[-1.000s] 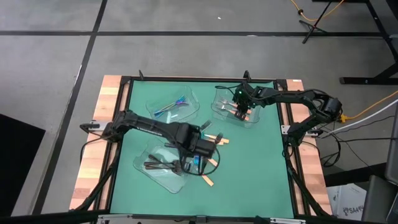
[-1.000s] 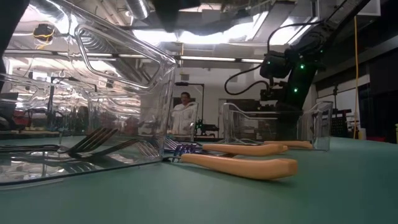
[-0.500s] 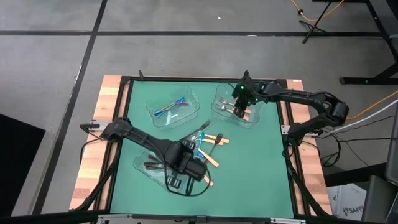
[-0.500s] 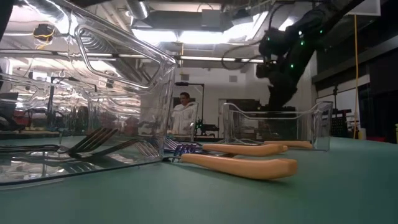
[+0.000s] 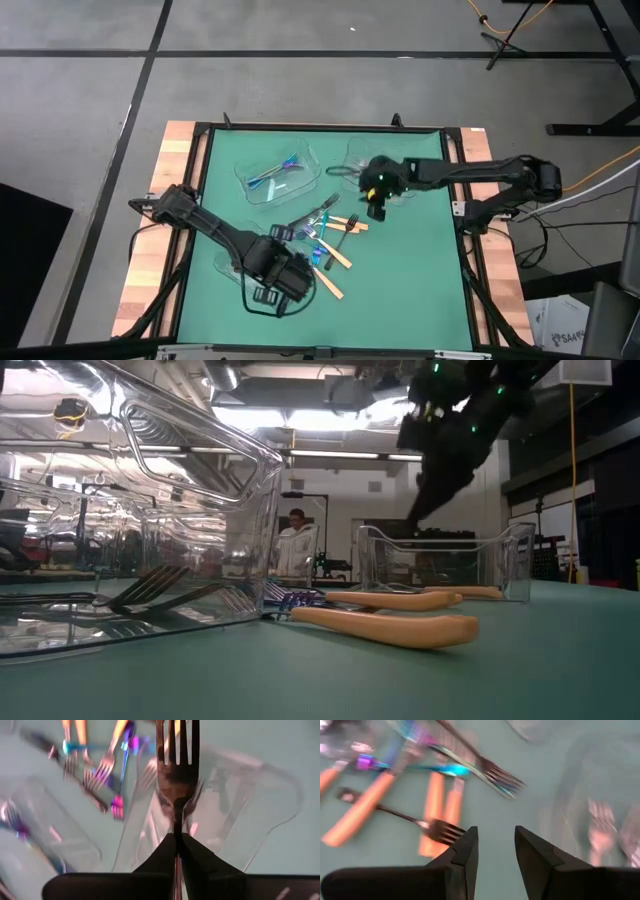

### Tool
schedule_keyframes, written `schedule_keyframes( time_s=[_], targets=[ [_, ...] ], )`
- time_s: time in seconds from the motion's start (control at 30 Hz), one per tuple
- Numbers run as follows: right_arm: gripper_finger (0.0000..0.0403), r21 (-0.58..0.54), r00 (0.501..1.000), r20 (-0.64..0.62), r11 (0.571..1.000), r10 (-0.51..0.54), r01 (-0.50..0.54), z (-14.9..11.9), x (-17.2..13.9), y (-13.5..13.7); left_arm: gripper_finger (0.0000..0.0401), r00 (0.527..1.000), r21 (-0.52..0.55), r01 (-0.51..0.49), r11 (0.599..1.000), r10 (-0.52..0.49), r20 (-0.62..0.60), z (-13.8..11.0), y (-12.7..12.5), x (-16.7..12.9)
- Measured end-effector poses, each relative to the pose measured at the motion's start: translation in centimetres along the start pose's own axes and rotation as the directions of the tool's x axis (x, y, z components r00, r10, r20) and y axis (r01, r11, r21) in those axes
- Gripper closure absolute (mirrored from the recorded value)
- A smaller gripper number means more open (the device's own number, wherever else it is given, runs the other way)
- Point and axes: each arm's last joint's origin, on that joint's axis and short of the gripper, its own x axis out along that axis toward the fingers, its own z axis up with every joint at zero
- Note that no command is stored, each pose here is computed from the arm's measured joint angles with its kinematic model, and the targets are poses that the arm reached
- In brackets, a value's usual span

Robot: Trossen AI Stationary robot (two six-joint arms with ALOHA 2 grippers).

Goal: Sort silverware by color (type)
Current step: Put the black fork into the bottom transparent bin

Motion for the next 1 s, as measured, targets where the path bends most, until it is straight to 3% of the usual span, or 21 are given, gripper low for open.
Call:
schedule_keyframes(
  time_s=[0.23,0.4,0.57,1.0],
  targets=[
    [0.0288,-0.139,0.988,0.114,0.986,0.108,-0.092,1.0,0.0,4.6,0.0389,0.989,-0.067,-0.089,0.994,0.080,-0.125,-2.7,0.4,3.0],
    [0.0288,-0.189,0.978,0.142,0.974,0.154,-0.126,1.1,0.0,6.4,0.0389,0.985,-0.082,-0.075,0.994,0.061,-0.160,-3.3,-0.1,6.0],
    [0.0288,-0.212,0.969,0.172,0.967,0.177,-0.139,1.3,-0.1,7.2,0.0389,0.990,-0.076,-0.021,0.997,0.011,-0.141,-3.5,-1.0,8.4],
    [0.0288,-0.212,0.967,0.182,0.967,0.180,-0.140,1.5,-0.1,7.2,0.0389,0.995,-0.076,-0.003,0.997,-0.005,-0.102,-4.4,-1.5,13.0]
  ],
)
